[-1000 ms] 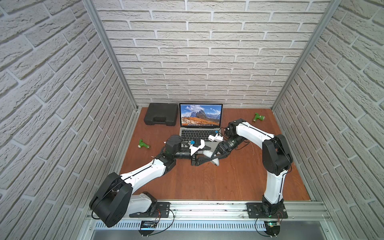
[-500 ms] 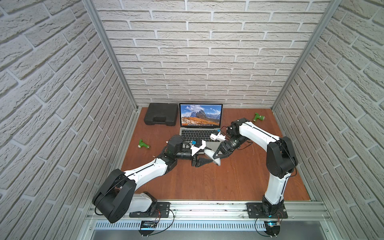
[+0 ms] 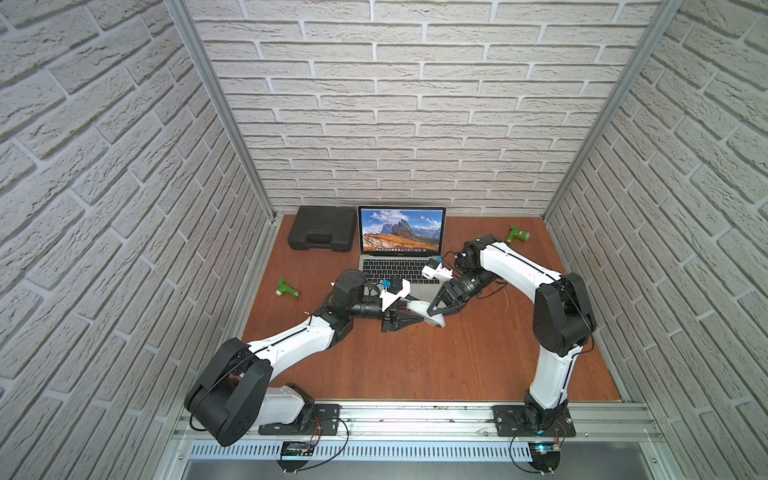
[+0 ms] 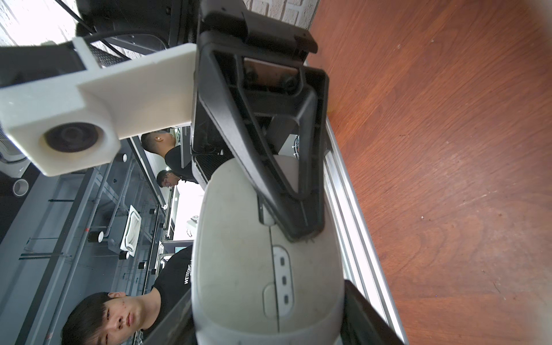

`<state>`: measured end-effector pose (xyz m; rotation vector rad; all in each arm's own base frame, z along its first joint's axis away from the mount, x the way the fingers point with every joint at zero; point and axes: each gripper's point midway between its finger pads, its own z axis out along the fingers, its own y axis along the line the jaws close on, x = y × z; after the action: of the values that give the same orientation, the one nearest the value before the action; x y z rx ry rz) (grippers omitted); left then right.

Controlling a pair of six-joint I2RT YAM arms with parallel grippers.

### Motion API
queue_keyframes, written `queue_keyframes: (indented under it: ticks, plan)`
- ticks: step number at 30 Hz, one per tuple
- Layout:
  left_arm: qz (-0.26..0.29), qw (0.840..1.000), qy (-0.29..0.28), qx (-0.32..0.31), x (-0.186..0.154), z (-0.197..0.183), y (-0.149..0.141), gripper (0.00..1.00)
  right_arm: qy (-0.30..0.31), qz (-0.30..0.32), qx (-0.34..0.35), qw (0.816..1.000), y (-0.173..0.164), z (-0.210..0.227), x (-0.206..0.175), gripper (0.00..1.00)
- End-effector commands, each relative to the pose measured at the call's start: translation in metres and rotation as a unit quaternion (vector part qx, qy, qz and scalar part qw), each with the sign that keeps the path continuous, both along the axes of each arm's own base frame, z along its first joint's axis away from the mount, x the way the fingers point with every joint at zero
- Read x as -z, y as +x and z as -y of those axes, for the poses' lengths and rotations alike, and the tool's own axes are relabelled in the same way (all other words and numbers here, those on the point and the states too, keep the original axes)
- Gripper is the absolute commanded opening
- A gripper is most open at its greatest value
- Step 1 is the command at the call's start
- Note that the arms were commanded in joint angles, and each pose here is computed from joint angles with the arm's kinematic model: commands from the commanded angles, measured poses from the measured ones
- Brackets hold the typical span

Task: Remove the wireless mouse receiver from the laptop
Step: Pick up the mouse from the center of the board.

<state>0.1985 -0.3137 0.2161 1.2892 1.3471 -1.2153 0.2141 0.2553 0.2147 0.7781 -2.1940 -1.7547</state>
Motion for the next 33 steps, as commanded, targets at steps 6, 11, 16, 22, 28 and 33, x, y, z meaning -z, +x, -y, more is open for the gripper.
queue_keyframes:
  ticks: [6,11,16,22,28,33]
  plan:
    - [0.046,0.998,-0.039,-0.008,-0.032,0.002,-0.001,0.3,0.188,0.048,0.088,0.977,0.032,-0.02,-0.056,0.33]
    - [0.049,0.998,-0.037,-0.019,-0.034,-0.001,-0.001,0.2,0.184,0.043,0.101,0.977,0.039,-0.014,-0.055,0.37]
    - [0.046,0.998,-0.033,-0.026,-0.036,-0.003,-0.002,0.05,0.188,0.054,0.11,0.975,0.046,-0.009,-0.056,0.5]
    - [0.043,0.998,-0.029,-0.044,-0.042,-0.009,-0.003,0.0,0.197,0.088,0.142,0.966,0.075,0.01,-0.079,0.71]
    - [0.043,0.997,-0.028,-0.061,-0.045,-0.014,-0.004,0.0,0.209,0.145,0.183,0.95,0.123,0.04,-0.116,0.77]
    - [0.022,0.994,-0.022,-0.1,-0.038,-0.018,0.005,0.0,0.224,0.247,0.211,0.919,0.163,0.079,-0.172,0.85]
